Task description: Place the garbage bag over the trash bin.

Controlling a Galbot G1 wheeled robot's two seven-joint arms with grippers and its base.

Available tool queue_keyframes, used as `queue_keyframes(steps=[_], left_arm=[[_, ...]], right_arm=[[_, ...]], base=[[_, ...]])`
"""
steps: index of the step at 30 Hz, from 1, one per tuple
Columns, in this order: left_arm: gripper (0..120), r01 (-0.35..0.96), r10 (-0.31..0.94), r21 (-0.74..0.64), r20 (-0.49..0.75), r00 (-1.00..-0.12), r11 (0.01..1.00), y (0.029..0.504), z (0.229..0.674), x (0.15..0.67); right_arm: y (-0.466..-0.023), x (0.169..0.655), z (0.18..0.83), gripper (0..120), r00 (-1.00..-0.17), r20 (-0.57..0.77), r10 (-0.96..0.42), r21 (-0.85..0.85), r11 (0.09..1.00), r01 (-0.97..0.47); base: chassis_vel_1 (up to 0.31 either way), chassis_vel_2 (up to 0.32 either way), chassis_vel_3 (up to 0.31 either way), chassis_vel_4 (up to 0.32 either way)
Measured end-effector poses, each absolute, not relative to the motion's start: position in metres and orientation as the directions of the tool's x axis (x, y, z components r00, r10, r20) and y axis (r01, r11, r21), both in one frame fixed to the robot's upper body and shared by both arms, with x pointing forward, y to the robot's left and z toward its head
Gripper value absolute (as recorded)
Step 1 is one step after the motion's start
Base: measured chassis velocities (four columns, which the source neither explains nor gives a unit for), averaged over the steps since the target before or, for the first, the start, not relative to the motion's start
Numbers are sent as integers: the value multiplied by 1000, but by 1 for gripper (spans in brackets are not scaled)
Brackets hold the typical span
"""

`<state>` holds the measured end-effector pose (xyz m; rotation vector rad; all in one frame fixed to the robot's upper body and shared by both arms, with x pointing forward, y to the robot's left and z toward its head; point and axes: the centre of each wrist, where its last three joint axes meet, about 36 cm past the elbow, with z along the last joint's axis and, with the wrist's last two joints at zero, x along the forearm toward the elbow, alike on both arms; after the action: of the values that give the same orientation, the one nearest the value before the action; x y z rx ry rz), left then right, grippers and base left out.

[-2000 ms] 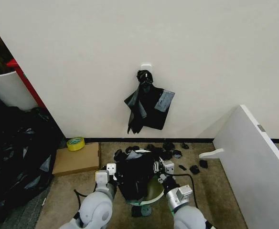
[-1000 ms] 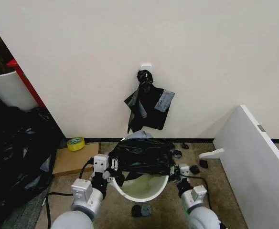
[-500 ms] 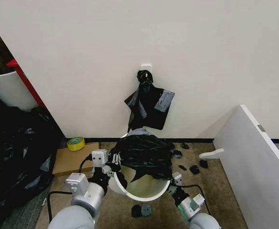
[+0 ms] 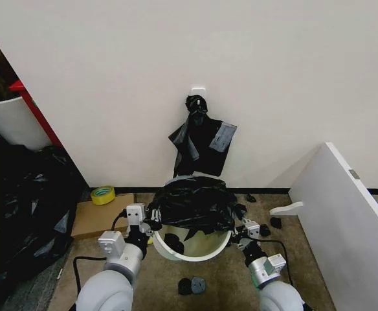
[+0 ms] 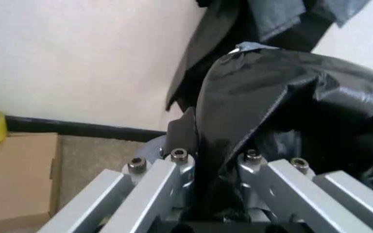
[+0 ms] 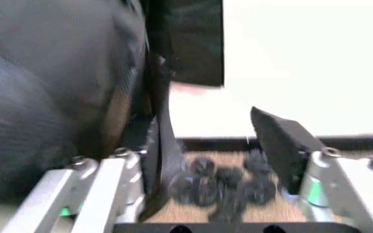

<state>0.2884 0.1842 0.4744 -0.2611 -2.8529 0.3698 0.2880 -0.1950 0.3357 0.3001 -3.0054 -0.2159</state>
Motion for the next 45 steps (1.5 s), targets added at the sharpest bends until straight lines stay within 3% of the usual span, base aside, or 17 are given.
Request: queue_keyframes(steps=[4,6,10,14,24,31,36,39,45], left_arm=[[5,106,167,-256,228,-959,961,195,468,301],[5,100,161,-255,229,-960,962,196,467,303],[5,70,133,-263,229,-964,962,203,464,315],[5,60,124,-265,231,-965,962,204,462,318],[5,49,113,-262,235,-965,964,205,459,321],[4,43,107,-257,240,-965,966,206,457,322],[4,40,104,-256,241,-965,966,206,455,323],[4,33,96,-256,239,-966,966,207,455,323],[4,29,91,-259,232,-968,966,209,457,323]], right_arm=[[-193,276,343,71,-951,83,-298,240,932,-271],[-195,277,342,74,-944,60,-323,240,923,-301],[-216,289,330,92,-914,-57,-403,64,912,-406],[-223,293,326,99,-893,-99,-439,-85,898,-432],[-222,293,319,100,-855,-141,-499,-352,832,-428],[-243,298,303,100,-895,-74,-440,-444,819,-365],[-268,309,296,100,-817,-87,-570,-432,761,-485],[-297,327,300,100,-675,-109,-730,-434,646,-628],[-270,321,331,100,-612,-217,-760,-392,642,-659]], base=[[0,0,0,0],[0,0,0,0],[0,0,0,0],[0,0,0,0],[0,0,0,0],[0,0,0,0],[0,0,0,0],[0,0,0,0],[0,0,0,0]])
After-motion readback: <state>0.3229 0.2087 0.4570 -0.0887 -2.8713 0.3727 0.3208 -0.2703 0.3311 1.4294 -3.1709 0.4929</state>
